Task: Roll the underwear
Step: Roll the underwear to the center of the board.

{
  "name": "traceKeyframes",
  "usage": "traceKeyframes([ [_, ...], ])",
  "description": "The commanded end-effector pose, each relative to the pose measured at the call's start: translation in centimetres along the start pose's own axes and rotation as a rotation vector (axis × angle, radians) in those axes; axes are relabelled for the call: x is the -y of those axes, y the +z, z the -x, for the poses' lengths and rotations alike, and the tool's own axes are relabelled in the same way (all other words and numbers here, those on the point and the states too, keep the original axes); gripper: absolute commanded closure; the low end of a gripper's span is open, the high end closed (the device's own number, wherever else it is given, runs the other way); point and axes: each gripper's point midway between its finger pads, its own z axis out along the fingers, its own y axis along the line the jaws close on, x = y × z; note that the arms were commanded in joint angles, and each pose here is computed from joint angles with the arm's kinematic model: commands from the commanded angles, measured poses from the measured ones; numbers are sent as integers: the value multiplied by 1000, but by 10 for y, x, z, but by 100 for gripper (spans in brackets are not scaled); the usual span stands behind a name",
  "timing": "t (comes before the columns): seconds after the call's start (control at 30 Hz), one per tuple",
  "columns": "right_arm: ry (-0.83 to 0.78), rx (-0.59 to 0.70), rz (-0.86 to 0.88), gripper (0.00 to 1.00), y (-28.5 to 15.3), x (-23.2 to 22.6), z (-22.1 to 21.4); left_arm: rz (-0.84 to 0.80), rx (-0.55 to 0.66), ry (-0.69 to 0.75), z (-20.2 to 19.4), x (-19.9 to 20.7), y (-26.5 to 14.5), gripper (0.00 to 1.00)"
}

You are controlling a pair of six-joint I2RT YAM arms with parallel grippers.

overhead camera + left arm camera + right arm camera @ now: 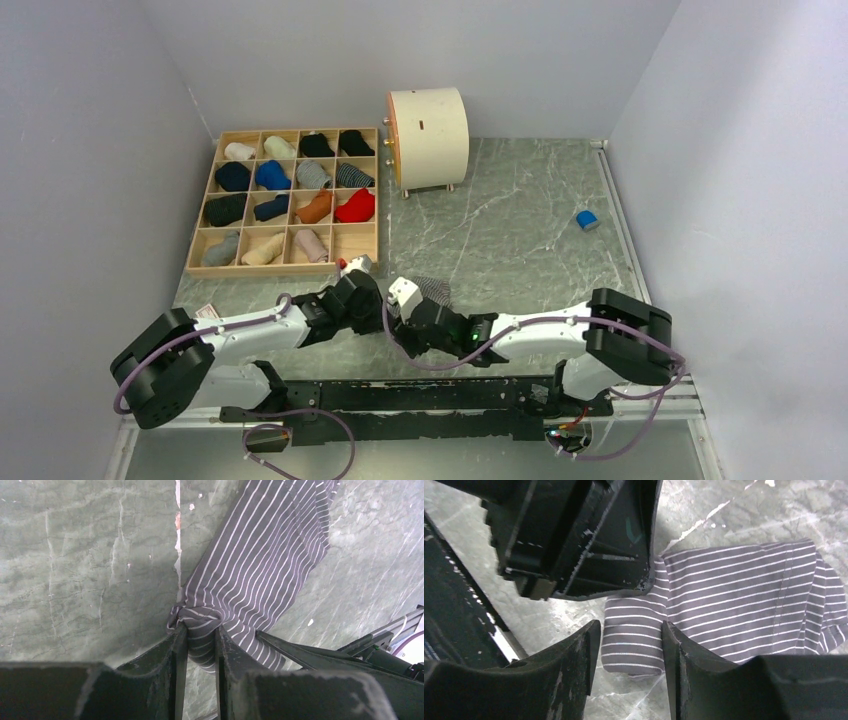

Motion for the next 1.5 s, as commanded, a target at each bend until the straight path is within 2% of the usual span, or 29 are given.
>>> traceKeyframes([
  [0.0, 3, -9, -57, 50, 3, 9, -10, 79, -54, 35, -13, -21, -1, 73],
  [0.07, 13, -30, -68, 54, 1, 12, -21, 75, -53, 36, -13, -20, -1, 73],
  [0.17, 44, -49, -60, 65, -2, 12, -32, 57, -53, 33, -12, -16, -3, 71],
  [0.3, 126, -77, -25, 80, -6, 7, -54, 38, -53, 26, -10, -9, -7, 59],
  [0.4, 248, -62, 24, 84, -10, 3, -61, 6, -32, 18, -4, 0, -12, 47],
  [0.57, 415, -2, 118, 84, -13, 4, -55, -83, 4, 6, 0, 13, -20, 27],
  [0.77, 517, -7, 189, 83, -7, 15, -51, -114, 1, -18, -7, 8, -14, 22],
  [0.97, 565, -19, 210, 83, -7, 24, -59, -58, -28, -112, -20, -11, 1, 28],
  [1.1, 567, -40, 209, 80, -5, 25, -63, -100, -14, -182, -21, -9, 11, 28],
  [1.17, 567, -43, 217, 79, -3, 25, -61, -87, -27, -207, -25, -13, 16, 35],
  [1.27, 568, -51, 225, 78, -1, 24, -59, -47, -43, -228, -30, -21, 22, 55],
  [1.33, 553, -56, 230, 77, -1, 23, -57, -24, -47, -236, -32, -26, 23, 66],
  [1.47, 488, -47, 183, 64, -4, 32, -41, -31, -47, -219, -31, -22, 18, 70],
])
